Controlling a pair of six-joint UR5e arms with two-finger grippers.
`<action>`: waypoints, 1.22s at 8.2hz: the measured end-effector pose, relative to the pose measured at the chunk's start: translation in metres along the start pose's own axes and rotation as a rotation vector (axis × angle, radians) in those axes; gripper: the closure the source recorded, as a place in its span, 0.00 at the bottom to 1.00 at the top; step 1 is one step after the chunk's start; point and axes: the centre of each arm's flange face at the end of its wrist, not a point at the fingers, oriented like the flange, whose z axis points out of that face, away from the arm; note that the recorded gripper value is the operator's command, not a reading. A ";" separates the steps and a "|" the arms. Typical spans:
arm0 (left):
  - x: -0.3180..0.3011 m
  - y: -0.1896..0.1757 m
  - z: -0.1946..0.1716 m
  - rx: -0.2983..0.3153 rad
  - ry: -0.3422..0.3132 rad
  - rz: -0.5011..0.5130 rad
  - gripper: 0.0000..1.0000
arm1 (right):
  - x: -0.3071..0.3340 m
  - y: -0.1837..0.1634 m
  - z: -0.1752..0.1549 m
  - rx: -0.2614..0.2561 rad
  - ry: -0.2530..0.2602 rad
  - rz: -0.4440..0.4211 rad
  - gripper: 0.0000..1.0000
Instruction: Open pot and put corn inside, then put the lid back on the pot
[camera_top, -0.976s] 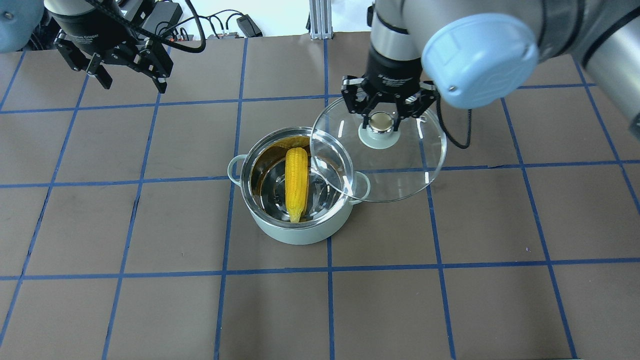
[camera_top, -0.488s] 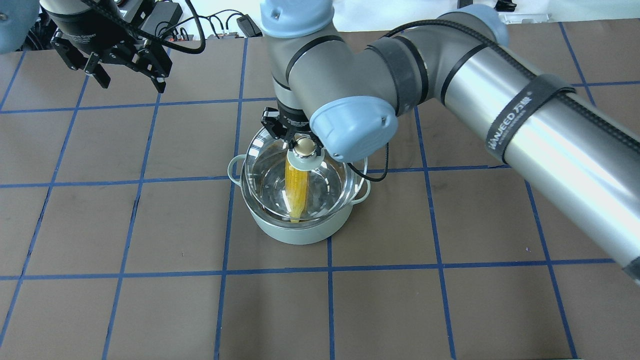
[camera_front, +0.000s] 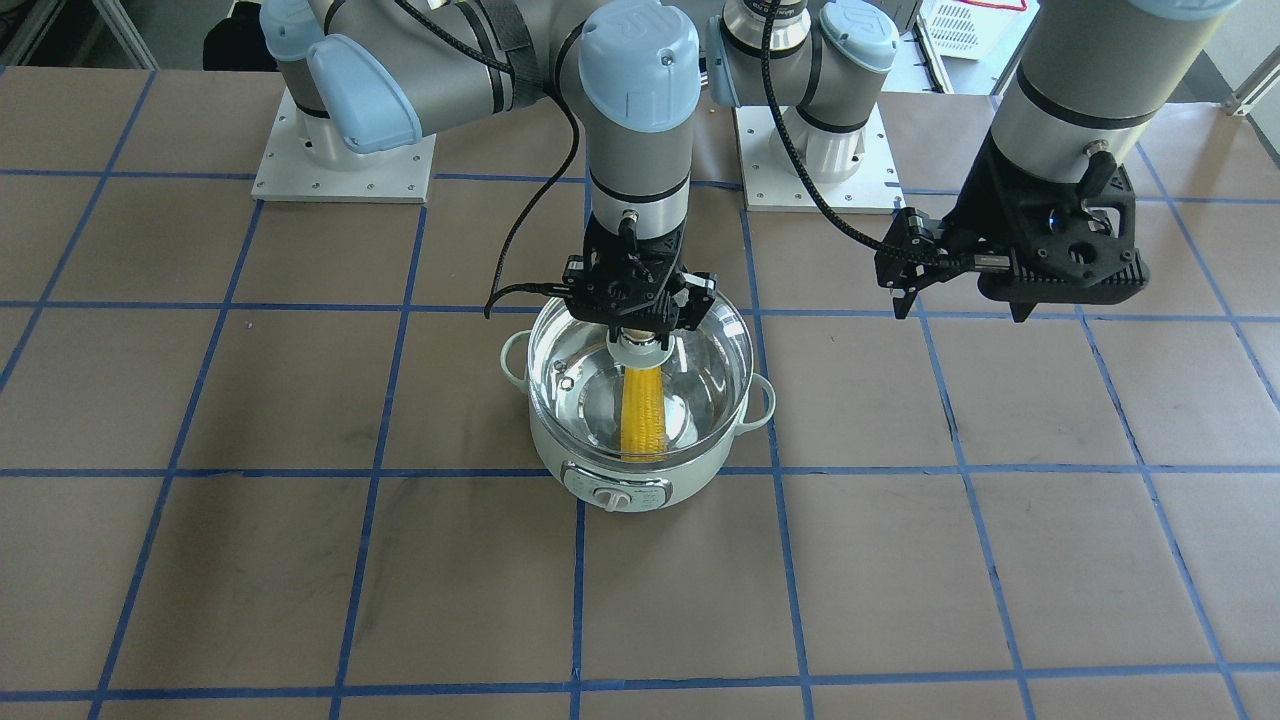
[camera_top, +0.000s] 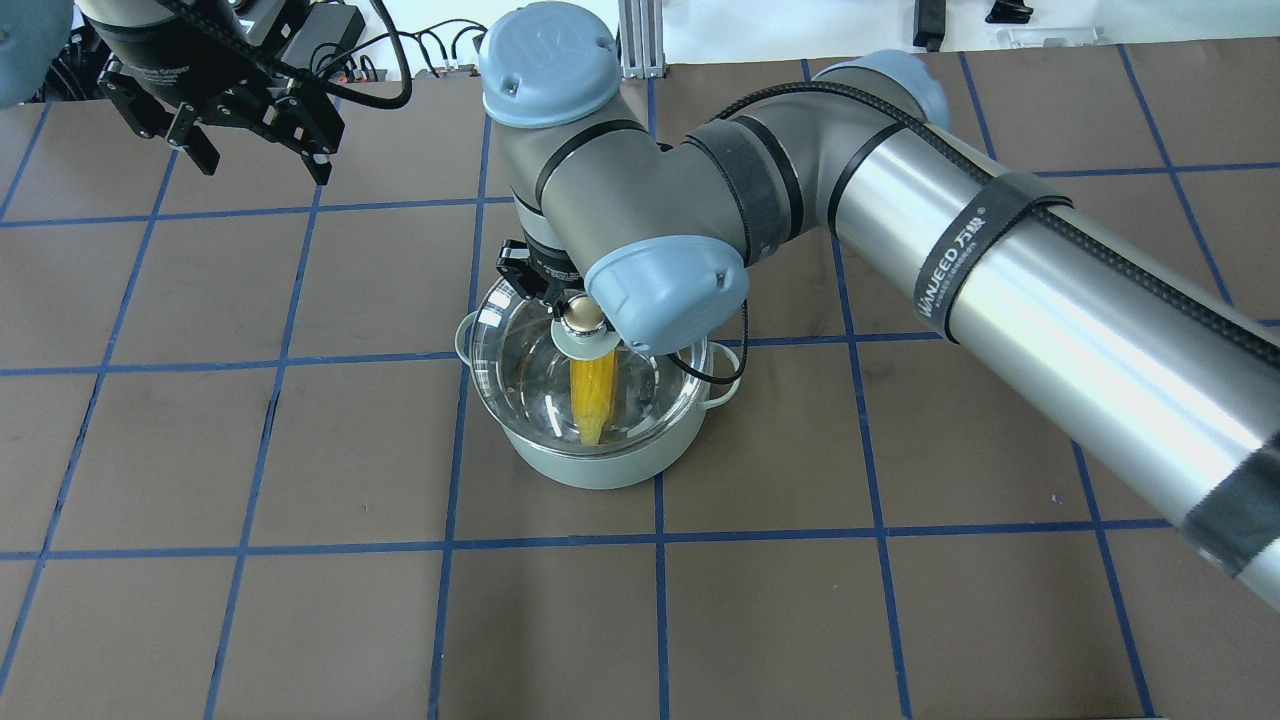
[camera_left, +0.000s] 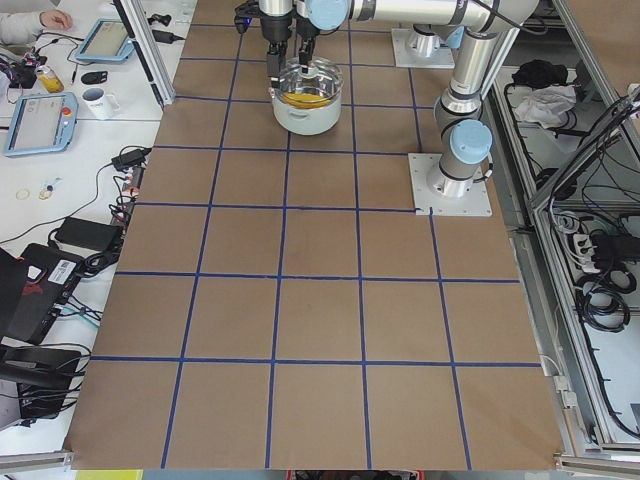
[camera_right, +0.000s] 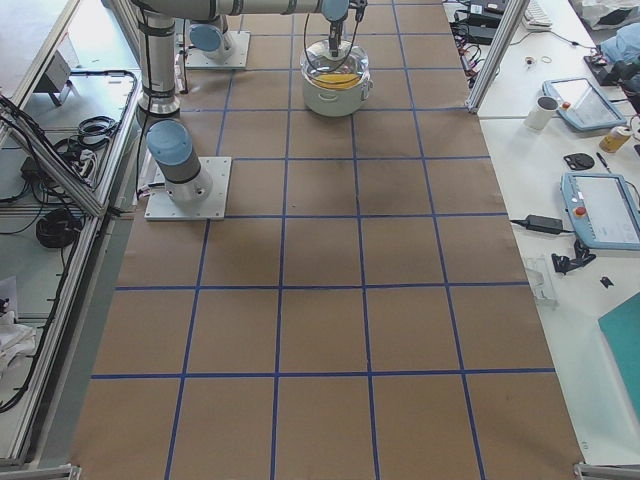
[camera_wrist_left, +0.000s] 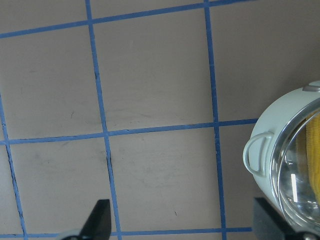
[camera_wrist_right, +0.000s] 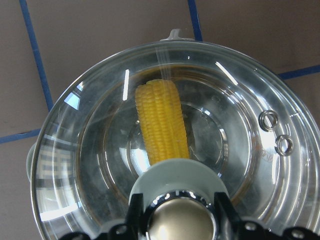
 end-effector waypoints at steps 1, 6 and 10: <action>0.000 0.000 0.000 0.000 0.000 0.000 0.00 | 0.000 0.000 0.001 0.000 0.002 -0.003 0.87; 0.000 0.000 0.000 0.000 -0.001 0.000 0.00 | 0.000 -0.001 0.013 -0.008 0.013 -0.004 0.87; 0.000 0.000 0.001 -0.002 -0.001 0.001 0.00 | -0.002 -0.003 0.019 -0.004 0.005 -0.001 0.87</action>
